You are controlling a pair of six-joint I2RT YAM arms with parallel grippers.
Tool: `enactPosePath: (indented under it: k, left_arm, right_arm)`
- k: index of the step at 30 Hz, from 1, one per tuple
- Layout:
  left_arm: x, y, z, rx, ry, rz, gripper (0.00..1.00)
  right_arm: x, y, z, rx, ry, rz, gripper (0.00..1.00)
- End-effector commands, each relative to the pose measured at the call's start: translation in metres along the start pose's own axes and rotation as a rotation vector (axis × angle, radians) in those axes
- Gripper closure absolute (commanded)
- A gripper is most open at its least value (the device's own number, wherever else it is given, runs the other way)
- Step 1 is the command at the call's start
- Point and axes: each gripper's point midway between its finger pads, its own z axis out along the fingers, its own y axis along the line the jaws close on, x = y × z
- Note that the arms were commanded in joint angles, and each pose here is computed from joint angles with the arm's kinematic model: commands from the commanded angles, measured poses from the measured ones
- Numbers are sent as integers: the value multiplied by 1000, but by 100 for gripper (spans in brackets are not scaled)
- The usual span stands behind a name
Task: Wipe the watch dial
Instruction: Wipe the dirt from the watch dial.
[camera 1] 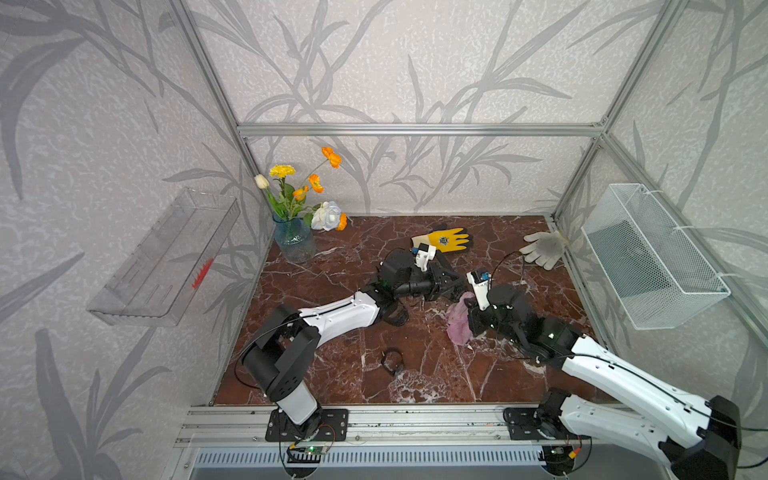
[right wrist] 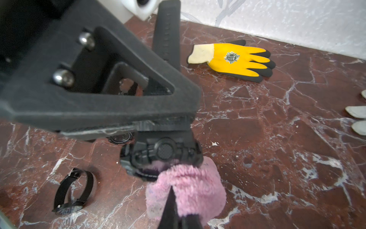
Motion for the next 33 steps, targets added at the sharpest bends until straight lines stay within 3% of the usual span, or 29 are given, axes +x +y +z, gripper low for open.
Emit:
enactPosePath:
  k: [1,8,14,20,33]
  left_arm:
    - [17,-21,-2,71,57,12,100]
    - [7,-10,-5,88,28,-55,100]
    - [8,-13,-2,85,50,-43,100]
    - [13,-8,2,54,65,-38,100]
    - [16,-11,3,63,68,-38,100]
  right_arm:
    - [-16,-27,-16,120,-48,49,100]
    - [-21,-52,-41,132,-74,110,100]
    - [-24,-11,-44,-111,-75,59,100]
    - [-37,24,-42,-317,-149,107,100]
    - [-21,41,-15,-413,-128,135,100]
